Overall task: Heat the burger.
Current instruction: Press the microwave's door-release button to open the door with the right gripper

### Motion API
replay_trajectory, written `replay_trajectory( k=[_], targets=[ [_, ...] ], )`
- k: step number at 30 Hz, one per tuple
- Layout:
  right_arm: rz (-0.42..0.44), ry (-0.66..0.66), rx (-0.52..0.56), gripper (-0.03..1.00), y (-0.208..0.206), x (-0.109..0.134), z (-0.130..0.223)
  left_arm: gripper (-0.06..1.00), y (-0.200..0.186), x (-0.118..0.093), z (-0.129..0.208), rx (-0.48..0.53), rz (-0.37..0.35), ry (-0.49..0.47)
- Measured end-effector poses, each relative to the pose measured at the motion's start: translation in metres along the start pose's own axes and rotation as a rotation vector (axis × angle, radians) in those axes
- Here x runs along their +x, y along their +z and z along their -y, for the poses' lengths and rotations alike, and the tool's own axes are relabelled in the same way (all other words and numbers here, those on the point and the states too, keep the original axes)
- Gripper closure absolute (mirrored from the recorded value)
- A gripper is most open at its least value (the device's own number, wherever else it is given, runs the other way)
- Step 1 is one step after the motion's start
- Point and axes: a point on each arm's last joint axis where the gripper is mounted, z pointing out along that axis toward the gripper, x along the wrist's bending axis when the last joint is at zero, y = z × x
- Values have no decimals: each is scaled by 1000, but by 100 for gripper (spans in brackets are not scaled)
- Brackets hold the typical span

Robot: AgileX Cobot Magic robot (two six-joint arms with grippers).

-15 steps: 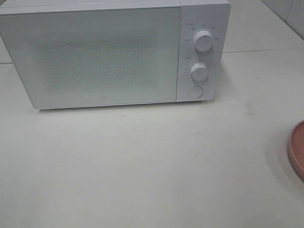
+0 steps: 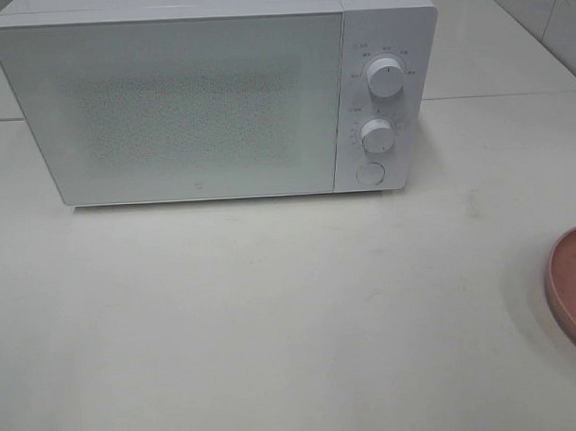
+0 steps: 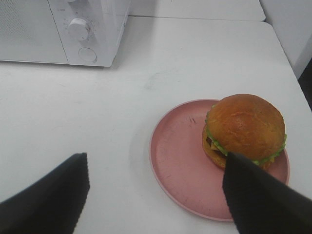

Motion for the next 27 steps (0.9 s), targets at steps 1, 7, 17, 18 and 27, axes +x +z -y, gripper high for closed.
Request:
replay_trajectory(
  k=[1,7,17,18,27],
  targets=[
    [0,0,0,23,0,0,0,-3,0,0,0,0,0,0],
    [-2,0,-35,23,-3,0,-6,-3,0,0,0,0,0,0],
    [-2,-2,22,23,23,3,-30,-3,0,0,0,0,0,0],
    [-1,-2,31,23,27,3,-31,-3,0,0,0,0,0,0],
    [-3,-5,57,23,56,5,-47,-3,0,0,0,0,0,0]
  ],
)
